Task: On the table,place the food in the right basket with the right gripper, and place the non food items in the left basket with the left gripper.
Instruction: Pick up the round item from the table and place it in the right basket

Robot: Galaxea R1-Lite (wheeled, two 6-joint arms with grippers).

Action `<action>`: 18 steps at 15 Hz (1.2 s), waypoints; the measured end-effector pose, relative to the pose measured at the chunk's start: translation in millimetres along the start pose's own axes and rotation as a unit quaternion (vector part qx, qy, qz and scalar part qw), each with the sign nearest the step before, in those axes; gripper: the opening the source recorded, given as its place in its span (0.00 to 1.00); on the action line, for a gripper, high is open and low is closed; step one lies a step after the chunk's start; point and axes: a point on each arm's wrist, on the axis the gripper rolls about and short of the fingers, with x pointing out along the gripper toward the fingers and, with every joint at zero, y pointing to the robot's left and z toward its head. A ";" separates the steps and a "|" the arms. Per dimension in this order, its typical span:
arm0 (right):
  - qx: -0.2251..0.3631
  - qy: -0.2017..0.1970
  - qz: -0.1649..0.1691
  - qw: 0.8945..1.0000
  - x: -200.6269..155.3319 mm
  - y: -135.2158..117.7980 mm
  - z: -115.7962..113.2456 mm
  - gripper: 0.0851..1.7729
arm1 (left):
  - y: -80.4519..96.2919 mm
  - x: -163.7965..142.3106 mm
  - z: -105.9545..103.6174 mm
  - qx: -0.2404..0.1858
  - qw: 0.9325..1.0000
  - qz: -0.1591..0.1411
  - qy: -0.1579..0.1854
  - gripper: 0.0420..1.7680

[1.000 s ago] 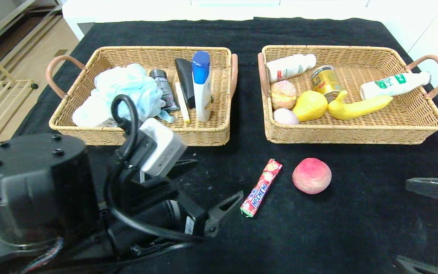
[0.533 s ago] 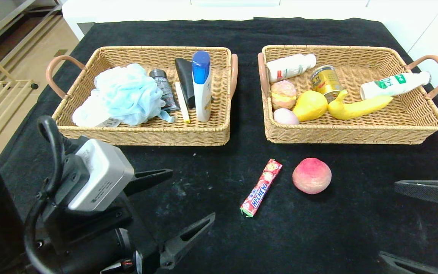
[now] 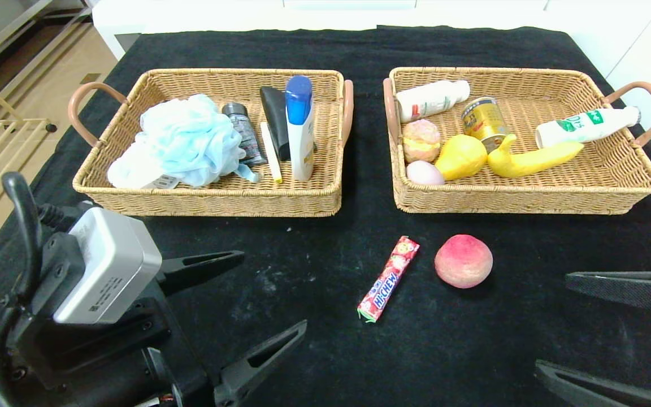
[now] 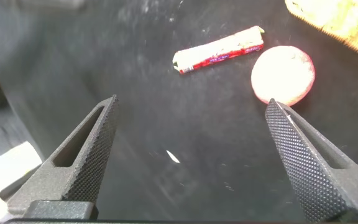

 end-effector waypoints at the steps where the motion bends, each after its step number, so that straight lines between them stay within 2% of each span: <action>1: 0.025 -0.002 -0.017 1.000 3.7 -0.4 5.8 0.96 | -0.3 -2.6 0.2 0.000 1.000 -0.005 0.002 0.96; 4: 0.070 0.013 -0.112 0.991 25.3 -2.2 22.2 0.96 | 0.3 -9.9 4.7 0.000 1.000 -0.008 -0.001 0.97; 7: 0.108 0.062 -0.176 0.977 48.4 -2.0 37.9 0.96 | 1.2 -14.5 9.3 0.001 1.000 -0.005 -0.014 0.97; 9: 0.134 0.094 -0.201 0.966 58.8 -2.0 45.9 0.96 | 1.3 -15.9 11.0 0.001 1.000 -0.005 -0.018 0.97; 13: 0.174 0.131 -0.252 0.943 82.7 -6.8 60.6 0.96 | 1.5 -16.9 11.8 0.001 1.000 -0.004 -0.021 0.97; 16: 0.200 0.156 -0.279 0.926 106.8 -14.4 58.2 0.96 | 1.6 -17.0 12.3 0.001 1.000 -0.004 -0.022 0.97; 18: 0.209 0.168 -0.289 0.919 121.1 -19.1 53.5 0.96 | 1.3 -17.0 12.5 0.001 1.000 -0.005 -0.023 0.97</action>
